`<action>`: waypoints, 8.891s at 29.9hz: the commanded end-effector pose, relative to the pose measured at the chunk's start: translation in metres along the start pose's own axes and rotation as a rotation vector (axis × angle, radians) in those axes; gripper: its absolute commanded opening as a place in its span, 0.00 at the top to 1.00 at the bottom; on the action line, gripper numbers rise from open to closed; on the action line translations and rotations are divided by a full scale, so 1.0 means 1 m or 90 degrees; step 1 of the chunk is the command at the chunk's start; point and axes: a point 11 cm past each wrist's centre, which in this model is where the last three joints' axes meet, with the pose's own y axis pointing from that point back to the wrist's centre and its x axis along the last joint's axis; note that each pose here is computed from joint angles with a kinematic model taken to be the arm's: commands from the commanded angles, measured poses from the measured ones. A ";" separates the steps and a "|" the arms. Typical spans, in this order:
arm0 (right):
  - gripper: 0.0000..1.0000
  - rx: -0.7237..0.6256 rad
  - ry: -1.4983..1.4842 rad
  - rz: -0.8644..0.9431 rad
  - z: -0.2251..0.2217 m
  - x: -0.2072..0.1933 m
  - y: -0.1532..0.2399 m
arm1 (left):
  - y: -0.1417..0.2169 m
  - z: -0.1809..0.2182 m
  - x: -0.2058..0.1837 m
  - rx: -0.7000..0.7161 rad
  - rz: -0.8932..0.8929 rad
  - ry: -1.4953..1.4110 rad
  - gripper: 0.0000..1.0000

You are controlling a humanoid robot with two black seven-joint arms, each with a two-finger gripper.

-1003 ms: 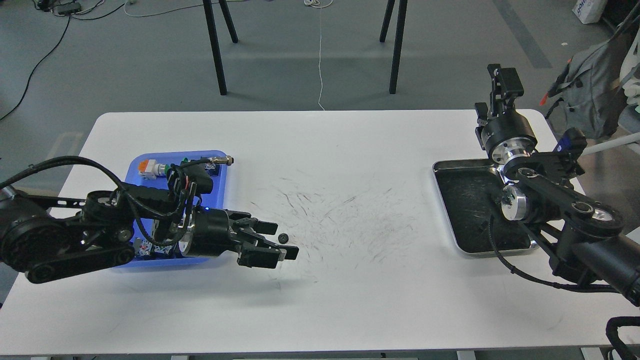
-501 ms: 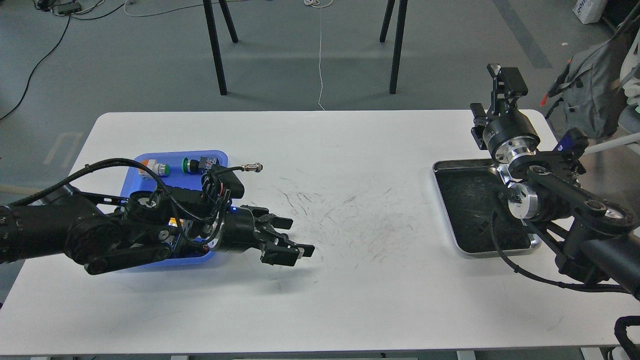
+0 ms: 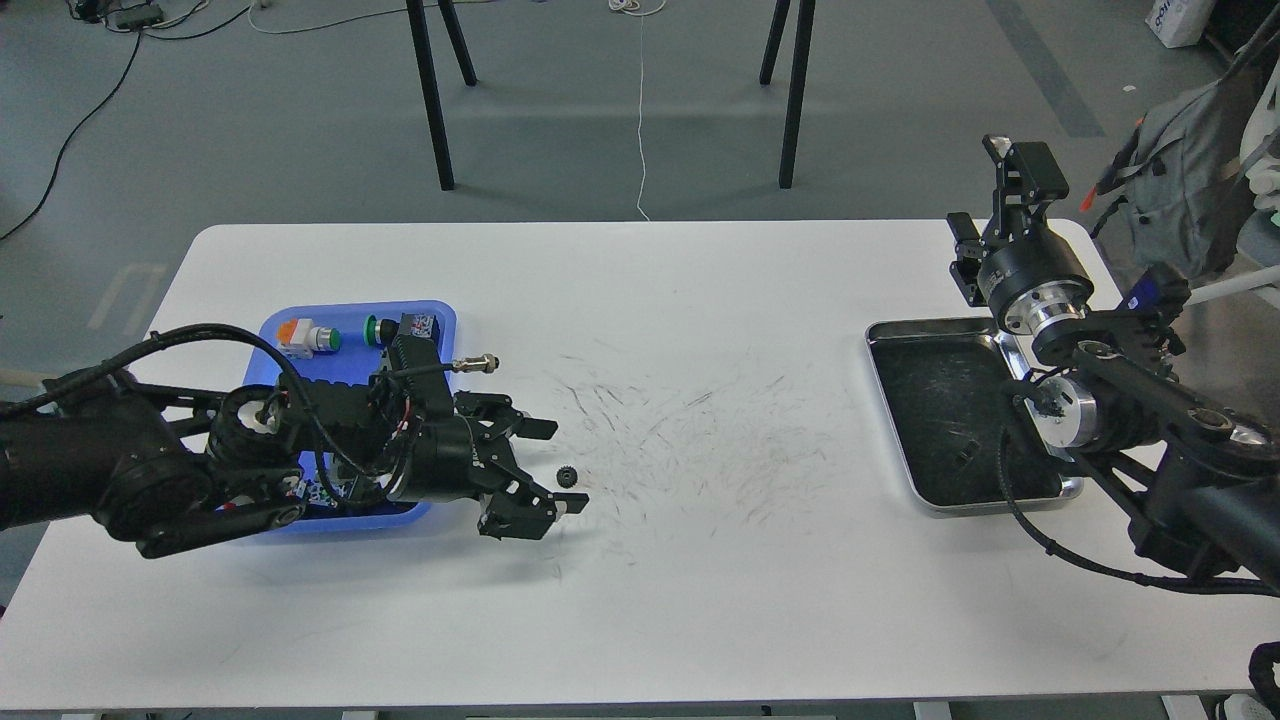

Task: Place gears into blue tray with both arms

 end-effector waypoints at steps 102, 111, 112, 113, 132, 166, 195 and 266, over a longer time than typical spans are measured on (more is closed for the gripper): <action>0.03 0.003 0.015 0.006 -0.002 0.003 0.000 | -0.029 -0.018 -0.052 0.062 0.015 -0.020 0.81; 0.03 -0.006 0.027 -0.003 0.002 0.000 0.000 | -0.025 -0.022 -0.048 0.070 0.020 -0.020 0.81; 0.03 -0.004 0.027 -0.003 0.001 0.000 0.000 | -0.025 -0.022 -0.048 0.069 0.020 -0.021 0.81; 0.03 -0.005 0.027 -0.004 0.002 -0.001 0.000 | -0.025 -0.022 -0.049 0.069 0.018 -0.021 0.81; 0.03 -0.006 0.025 -0.007 0.003 -0.004 -0.001 | 0.002 -0.054 -0.006 0.125 0.077 -0.026 0.81; 0.03 -0.002 0.023 -0.014 0.000 -0.008 -0.001 | 0.145 -0.121 -0.071 0.377 0.072 0.084 0.90; 0.03 0.012 0.016 -0.011 -0.003 -0.008 -0.002 | 0.147 -0.117 -0.107 0.405 0.053 0.125 0.89; 0.01 0.004 0.043 -0.052 -0.017 0.013 0.027 | 0.203 -0.185 0.082 0.289 0.691 0.697 0.12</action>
